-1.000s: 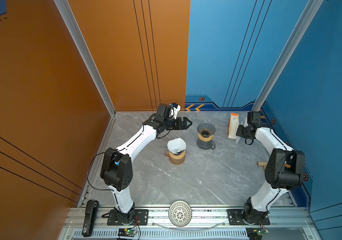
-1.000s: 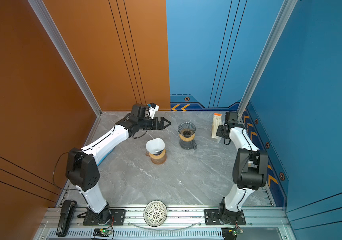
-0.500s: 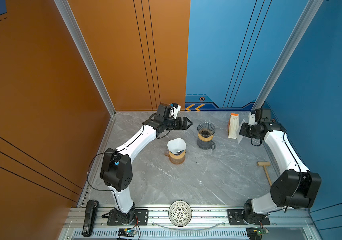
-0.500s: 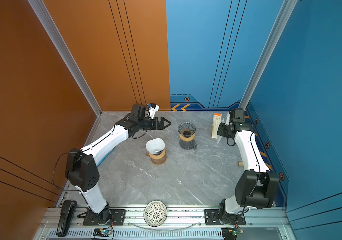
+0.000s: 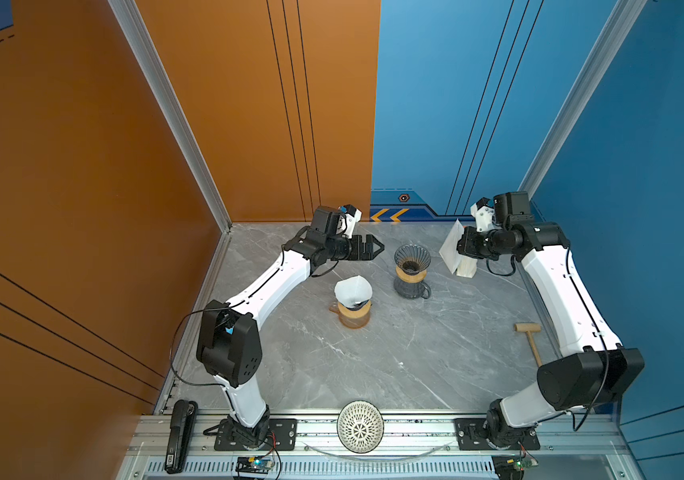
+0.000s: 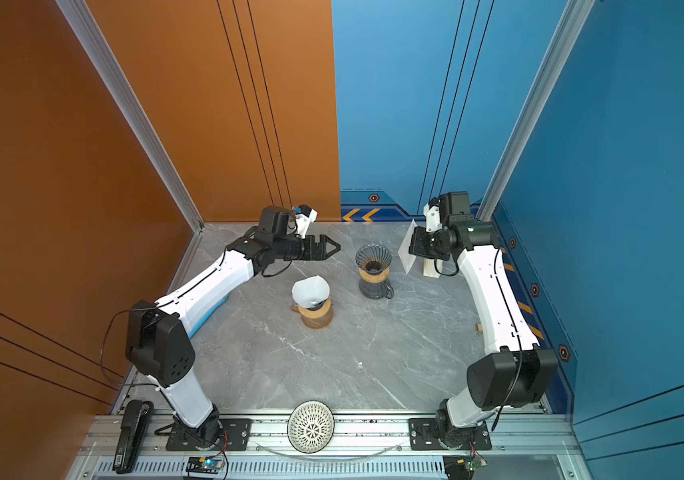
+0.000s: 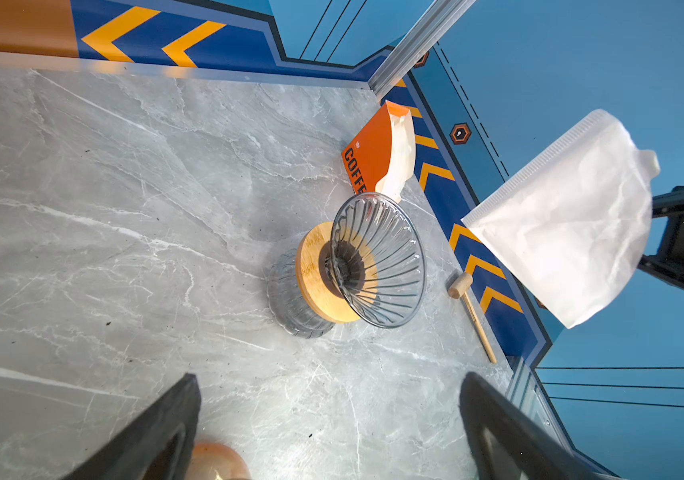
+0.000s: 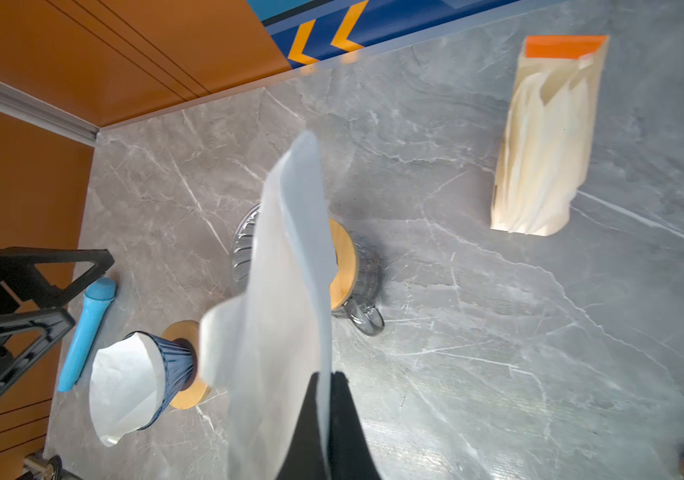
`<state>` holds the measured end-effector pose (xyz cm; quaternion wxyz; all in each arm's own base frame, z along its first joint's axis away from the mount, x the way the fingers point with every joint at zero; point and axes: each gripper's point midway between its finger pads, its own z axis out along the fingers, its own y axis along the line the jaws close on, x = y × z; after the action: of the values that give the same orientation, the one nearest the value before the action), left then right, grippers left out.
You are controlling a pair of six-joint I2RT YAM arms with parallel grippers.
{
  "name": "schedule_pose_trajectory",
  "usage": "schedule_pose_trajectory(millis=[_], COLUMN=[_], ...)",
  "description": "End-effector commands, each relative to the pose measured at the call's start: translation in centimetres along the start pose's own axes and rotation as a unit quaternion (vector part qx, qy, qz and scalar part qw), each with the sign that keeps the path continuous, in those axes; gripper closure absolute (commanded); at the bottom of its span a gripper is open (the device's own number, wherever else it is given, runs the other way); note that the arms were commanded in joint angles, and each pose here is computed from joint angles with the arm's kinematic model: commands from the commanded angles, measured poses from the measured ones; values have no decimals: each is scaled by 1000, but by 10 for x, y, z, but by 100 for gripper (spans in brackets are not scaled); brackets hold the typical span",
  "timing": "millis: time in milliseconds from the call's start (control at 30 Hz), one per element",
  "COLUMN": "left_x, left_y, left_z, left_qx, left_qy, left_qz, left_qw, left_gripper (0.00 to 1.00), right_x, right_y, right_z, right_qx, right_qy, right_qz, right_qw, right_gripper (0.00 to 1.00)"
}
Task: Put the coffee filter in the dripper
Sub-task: 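Lift the white paper filter and carry it over the glass dripper with the right gripper, then lower the filter toward the dripper with the right gripper while the left gripper approaches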
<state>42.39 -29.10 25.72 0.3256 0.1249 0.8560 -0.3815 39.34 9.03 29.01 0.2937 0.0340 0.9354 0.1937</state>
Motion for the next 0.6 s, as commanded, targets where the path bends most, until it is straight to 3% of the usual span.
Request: schedule_pose_trajectory(millis=[0,567], left_x=[-3,-11], left_y=[-20,-43], left_z=[-15,-2], left_qx=[22,44], left_qy=[-1,4], left_qz=[19,32], left_qw=[1000,999], left_gripper=[2,2], right_x=[14,17], right_y=[12,34], right_z=[7,75], right_qx=[-3,83], right_qy=[54,112], right_qz=[21,-14], right_qw=[998,990], right_gripper=[100,100])
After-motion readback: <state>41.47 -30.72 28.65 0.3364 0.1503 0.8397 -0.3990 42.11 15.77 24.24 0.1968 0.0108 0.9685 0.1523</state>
